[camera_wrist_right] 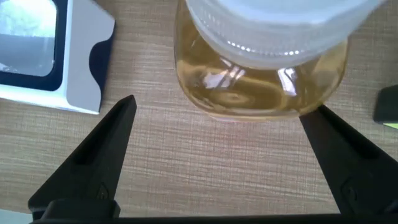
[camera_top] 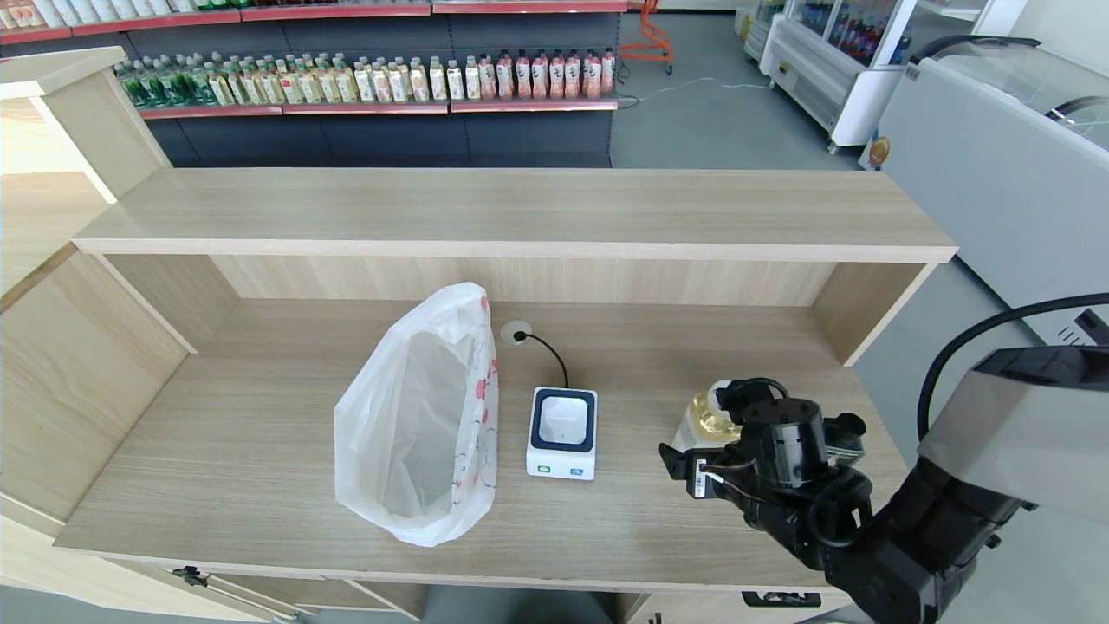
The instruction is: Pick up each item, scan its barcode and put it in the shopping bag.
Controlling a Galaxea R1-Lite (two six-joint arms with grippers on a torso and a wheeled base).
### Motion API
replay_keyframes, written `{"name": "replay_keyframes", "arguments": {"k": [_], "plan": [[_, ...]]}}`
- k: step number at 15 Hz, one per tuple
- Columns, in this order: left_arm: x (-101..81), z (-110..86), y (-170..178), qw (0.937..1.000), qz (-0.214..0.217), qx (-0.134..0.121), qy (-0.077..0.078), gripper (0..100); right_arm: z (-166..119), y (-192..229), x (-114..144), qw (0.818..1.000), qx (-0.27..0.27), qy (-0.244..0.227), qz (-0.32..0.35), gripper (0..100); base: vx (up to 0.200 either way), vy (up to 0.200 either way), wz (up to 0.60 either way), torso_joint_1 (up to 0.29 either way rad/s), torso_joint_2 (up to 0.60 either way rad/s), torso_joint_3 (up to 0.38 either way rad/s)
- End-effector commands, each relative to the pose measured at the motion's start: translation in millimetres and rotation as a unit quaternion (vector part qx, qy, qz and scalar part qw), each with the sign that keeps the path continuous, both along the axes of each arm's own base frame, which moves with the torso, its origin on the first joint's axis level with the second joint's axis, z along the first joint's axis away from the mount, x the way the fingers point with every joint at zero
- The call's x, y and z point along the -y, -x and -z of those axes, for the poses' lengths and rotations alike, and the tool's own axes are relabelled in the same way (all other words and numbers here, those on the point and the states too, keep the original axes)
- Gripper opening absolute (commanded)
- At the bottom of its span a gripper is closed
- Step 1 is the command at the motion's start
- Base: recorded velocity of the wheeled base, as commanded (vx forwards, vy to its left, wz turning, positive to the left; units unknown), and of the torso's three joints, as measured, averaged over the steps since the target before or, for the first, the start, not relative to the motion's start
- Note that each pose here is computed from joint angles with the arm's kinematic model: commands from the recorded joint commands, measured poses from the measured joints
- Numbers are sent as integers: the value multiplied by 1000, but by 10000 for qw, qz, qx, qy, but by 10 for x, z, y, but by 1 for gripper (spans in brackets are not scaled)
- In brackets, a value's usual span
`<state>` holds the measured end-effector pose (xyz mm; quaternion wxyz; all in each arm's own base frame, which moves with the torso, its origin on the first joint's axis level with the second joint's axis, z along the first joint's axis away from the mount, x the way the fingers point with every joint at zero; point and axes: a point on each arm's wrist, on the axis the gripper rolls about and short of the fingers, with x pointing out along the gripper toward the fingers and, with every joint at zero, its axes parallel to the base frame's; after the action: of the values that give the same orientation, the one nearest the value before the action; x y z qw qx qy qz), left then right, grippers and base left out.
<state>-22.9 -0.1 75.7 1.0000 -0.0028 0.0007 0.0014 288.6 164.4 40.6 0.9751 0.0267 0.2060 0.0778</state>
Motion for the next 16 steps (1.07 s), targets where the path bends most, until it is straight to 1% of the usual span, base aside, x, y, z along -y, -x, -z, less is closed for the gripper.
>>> {"name": "replay_keyframes", "arguments": {"k": [1,3,6,8,11,14,15,16], "plan": [[0,1,0,10000,-2,0,11,100,102,-92,-56,9999,71,115,-57,100,0,0,0,0,0,0],[0,1,0,10000,-2,0,3,100,120,-209,-113,9992,303,226,-131,100,0,0,0,0,0,0],[0,1,0,10000,-2,0,11,100,139,-318,-185,9986,451,233,-166,100,0,0,0,0,0,0],[0,1,0,10000,-2,0,3,100,133,-454,-273,9970,666,321,-236,100,0,0,0,0,0,0],[0,1,0,10000,-2,0,3,100,144,-529,-298,9946,853,506,-320,100,0,0,0,0,0,0],[0,1,0,10000,-2,0,3,100,158,-621,-291,9943,918,448,-292,100,0,0,0,0,0,0],[0,1,0,10000,-2,0,3,100,136,-655,-290,9939,971,426,-298,0,0,0,0,0,0,0],[0,1,0,10000,-2,0,3,100,123,-673,-289,9935,999,426,-341,0,0,0,0,0,0,0]]}}
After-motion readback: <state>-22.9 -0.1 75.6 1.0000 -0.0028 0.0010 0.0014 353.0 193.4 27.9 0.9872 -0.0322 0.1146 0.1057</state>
